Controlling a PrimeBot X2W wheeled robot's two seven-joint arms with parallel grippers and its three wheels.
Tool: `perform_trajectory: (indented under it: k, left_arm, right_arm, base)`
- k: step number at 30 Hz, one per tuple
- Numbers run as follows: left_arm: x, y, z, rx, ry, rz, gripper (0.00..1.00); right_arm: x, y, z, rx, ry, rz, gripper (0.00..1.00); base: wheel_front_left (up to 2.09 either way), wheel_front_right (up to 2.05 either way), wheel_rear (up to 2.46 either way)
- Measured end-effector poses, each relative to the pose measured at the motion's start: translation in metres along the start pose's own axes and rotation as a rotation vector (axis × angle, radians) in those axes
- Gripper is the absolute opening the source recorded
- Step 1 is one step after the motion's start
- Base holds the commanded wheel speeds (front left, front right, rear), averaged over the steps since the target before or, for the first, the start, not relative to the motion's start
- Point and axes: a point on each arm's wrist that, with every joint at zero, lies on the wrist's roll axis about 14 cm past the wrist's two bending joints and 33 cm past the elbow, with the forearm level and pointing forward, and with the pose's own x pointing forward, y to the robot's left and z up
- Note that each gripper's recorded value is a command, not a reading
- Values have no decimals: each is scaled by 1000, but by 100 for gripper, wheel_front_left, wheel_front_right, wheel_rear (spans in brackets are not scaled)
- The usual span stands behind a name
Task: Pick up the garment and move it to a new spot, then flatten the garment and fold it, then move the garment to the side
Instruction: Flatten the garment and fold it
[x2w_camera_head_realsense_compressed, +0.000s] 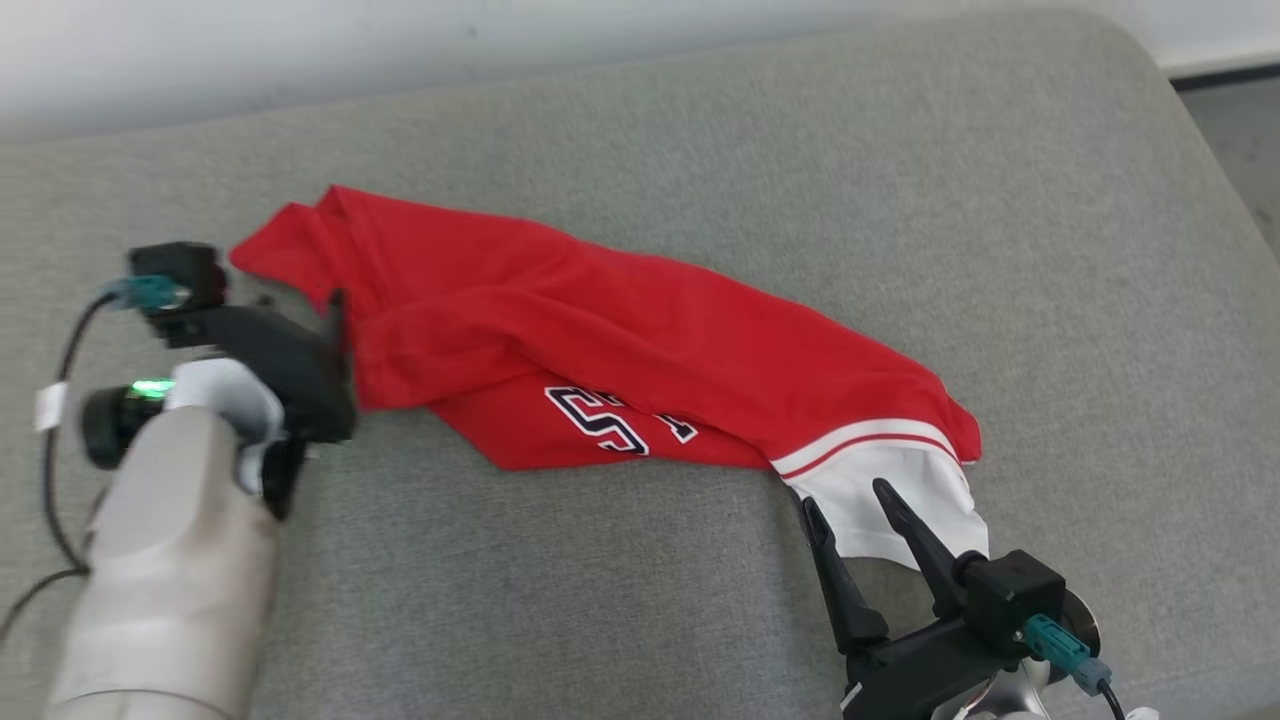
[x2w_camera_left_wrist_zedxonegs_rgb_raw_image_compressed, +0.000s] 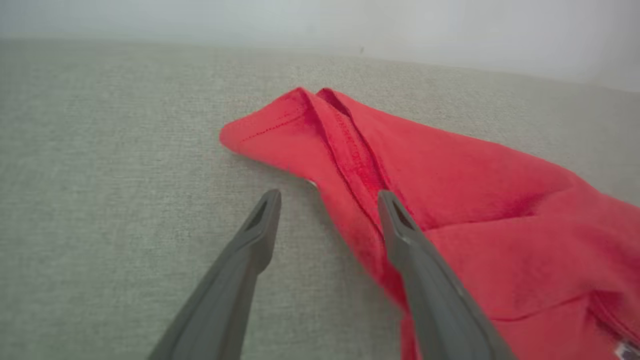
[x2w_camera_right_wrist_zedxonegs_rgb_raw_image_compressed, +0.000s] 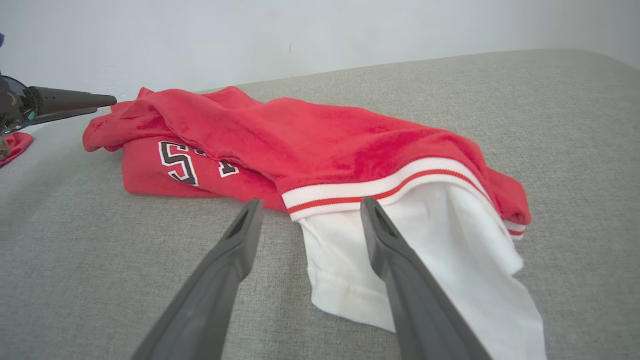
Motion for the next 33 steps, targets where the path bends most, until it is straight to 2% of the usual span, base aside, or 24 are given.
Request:
perform_trajectory:
  k: [3,10,20,21,22,24,25,29,33]
  left_arm:
    - [-9,-18,-2,-34,64,-40,100]
    - [-27,-28,-10,-47,201,-55,100]
    - [-25,-37,-29,-84,272,-76,100]
    - [-24,-38,-31,-85,277,-80,80]
    - [-24,-39,-32,-87,281,-84,80]
    - [-24,-41,-34,-85,291,-90,23]
    - [-24,-41,-33,-86,290,-94,2]
    - [-30,-44,-38,-84,306,-108,0]
    - [-35,-47,-25,-76,243,-127,0]
  right_arm:
    - [-2,6,5,0,-13,17,100]
    - [-7,18,16,-1,-42,46,100]
    - [-10,12,12,9,-34,26,100]
    - [-11,11,12,10,-33,22,100]
    - [-11,10,12,11,-34,19,100]
    - [-10,8,11,12,-33,14,100]
    - [-10,7,11,12,-34,13,100]
    - [-10,8,13,11,-38,16,100]
    - [-9,13,15,10,-45,31,100]
  base:
    - [0,0,0]
    - [0,0,0]
    - [0,0,0]
    - [0,0,0]
    - [0,0,0]
    - [0,0,0]
    - [0,0,0]
    - [0,0,0]
    - [0,0,0]
